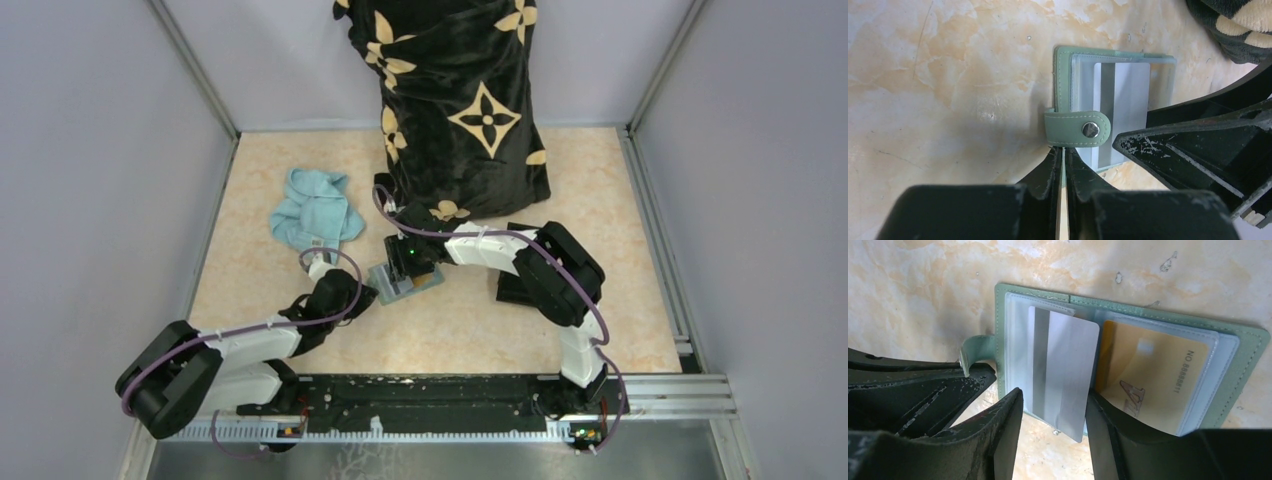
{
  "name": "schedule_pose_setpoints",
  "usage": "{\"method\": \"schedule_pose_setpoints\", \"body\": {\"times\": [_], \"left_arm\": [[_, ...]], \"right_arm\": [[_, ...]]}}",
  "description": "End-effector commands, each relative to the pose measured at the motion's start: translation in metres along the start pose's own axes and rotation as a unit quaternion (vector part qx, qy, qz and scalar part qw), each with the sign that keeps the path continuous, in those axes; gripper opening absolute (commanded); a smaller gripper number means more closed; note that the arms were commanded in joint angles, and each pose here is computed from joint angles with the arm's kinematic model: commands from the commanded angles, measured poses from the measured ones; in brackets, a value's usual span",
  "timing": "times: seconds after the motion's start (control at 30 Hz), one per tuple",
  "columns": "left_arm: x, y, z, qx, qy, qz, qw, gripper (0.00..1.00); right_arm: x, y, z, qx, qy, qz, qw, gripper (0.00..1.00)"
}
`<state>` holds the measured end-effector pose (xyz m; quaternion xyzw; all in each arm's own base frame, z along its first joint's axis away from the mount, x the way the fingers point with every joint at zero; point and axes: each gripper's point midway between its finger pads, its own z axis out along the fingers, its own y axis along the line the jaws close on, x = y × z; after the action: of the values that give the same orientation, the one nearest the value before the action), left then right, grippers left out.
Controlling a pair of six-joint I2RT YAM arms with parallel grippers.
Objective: Put the credit cards into the card holder
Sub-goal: Insert the credit card into the card holder.
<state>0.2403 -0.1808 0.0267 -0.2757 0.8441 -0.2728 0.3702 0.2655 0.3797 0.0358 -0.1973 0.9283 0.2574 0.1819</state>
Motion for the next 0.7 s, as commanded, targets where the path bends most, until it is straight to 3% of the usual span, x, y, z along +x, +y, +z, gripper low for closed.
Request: {"method": "schedule_pose_setpoints", "body": {"times": [0.0, 0.67], "left_arm": [[-0.001, -0.007, -0.002, 0.019, -0.004, -0.004, 1.000, 0.10], [-0.002, -0.003, -0.006, 0.016, -0.006, -0.011, 1.000, 0.09]], "right_arm": [[-0.004, 0.014, -0.006, 0.007, 0.001, -0.043, 0.999, 0.49], [-0.023, 0.014, -0.032, 0.029, -0.049, -0.076, 0.995, 0.47]]}}
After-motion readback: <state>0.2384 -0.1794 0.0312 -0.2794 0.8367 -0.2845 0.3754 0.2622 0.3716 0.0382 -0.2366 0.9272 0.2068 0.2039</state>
